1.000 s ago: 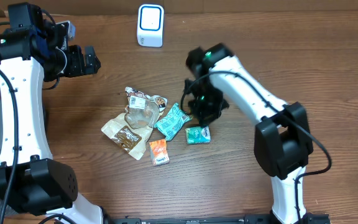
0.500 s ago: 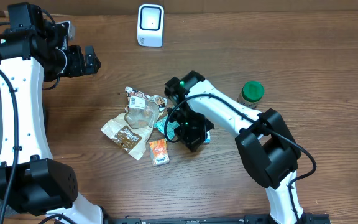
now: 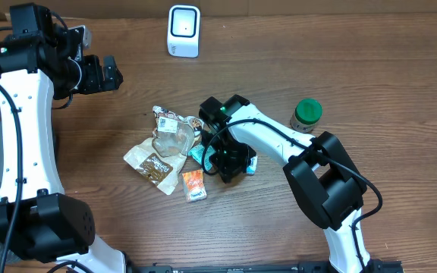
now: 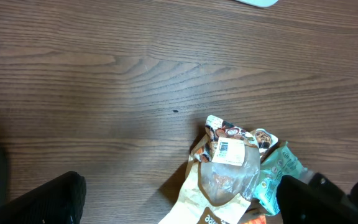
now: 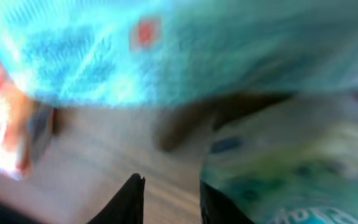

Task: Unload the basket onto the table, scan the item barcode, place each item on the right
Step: 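Move the right gripper over the small teal Kleenex pack, then grasp the Kleenex pack with the right gripper and lift it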

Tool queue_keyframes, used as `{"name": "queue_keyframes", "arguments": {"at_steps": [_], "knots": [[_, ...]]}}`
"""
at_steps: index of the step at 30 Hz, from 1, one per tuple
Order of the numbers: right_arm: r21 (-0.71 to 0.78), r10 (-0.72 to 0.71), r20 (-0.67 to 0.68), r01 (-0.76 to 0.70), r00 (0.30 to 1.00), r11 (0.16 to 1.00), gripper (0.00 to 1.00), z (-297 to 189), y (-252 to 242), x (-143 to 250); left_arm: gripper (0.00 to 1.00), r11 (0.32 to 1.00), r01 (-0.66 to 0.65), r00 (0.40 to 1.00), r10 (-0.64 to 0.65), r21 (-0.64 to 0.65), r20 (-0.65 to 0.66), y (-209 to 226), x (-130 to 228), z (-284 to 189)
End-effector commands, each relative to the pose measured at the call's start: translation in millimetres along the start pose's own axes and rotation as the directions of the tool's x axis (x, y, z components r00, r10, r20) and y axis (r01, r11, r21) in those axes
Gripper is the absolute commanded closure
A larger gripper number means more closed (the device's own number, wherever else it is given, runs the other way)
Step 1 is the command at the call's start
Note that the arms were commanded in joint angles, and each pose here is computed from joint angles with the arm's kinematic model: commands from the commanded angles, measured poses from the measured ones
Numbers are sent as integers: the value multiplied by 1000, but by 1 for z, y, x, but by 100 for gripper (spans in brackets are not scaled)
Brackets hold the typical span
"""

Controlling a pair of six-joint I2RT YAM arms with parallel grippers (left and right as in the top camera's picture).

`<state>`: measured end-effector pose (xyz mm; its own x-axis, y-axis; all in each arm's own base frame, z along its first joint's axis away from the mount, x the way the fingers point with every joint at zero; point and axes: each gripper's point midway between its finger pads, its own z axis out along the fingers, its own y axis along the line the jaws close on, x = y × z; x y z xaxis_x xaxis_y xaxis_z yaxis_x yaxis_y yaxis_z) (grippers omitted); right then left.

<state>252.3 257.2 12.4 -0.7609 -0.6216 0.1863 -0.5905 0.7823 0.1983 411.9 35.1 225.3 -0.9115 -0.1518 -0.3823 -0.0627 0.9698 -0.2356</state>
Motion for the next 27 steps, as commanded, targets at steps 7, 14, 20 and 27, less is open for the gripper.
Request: {"name": "queue_keyframes", "arguments": {"at_steps": [7, 14, 20, 27], "knots": [[43, 262, 139, -270, 955, 962, 71, -23, -59, -28, 0, 1000, -20, 1000, 20, 14, -7, -4, 0, 4], [-127, 255, 200, -233, 946, 964, 73, -94, -50, -38, 0, 1000, -20, 1000, 20, 14, -7, -4, 0, 4], [-146, 422, 172, -400, 890, 905, 68, -134, -73, -12, 0, 1000, -20, 1000, 20, 14, -7, -4, 0, 4], [-105, 512, 21, -507, 859, 856, 67, -93, -98, 23, 0, 1000, -20, 1000, 20, 14, -7, -4, 0, 4]]}}
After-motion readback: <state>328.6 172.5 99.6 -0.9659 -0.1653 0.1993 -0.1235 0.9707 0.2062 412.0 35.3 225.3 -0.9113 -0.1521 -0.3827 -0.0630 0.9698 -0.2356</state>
